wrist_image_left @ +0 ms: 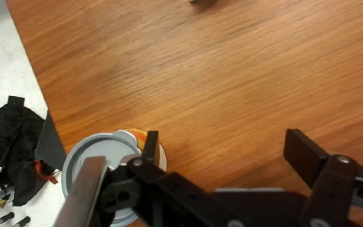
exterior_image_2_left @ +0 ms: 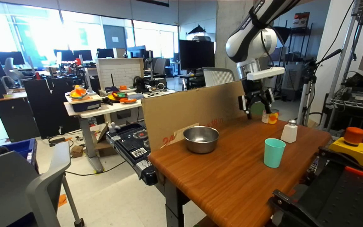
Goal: Move the can of corn to the right
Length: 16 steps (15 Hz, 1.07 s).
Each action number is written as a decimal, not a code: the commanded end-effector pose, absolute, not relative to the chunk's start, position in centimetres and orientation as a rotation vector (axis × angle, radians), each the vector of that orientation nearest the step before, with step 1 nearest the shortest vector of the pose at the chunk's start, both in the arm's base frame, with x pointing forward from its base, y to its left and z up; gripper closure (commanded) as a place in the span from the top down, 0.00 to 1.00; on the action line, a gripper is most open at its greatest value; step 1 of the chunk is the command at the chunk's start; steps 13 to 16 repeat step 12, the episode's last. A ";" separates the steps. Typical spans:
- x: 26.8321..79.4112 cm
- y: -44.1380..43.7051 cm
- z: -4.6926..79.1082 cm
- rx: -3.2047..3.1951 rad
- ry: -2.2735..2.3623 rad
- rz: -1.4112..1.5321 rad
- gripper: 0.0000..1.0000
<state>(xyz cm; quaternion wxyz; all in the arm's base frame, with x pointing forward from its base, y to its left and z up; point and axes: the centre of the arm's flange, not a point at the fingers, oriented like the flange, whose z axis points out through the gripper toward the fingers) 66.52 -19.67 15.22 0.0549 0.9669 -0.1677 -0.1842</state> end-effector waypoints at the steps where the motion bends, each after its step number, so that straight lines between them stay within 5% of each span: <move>1: 67.1 -18.6 16.9 2.894 -0.464 -0.567 1.00; 8: 64.5 -9.6 27.5 2.964 -0.358 -0.375 1.00; 9: 67.9 -11.3 23.7 2.965 -0.352 -0.443 1.00; 16: 66.7 -9.6 27.5 2.977 -0.353 -0.401 1.00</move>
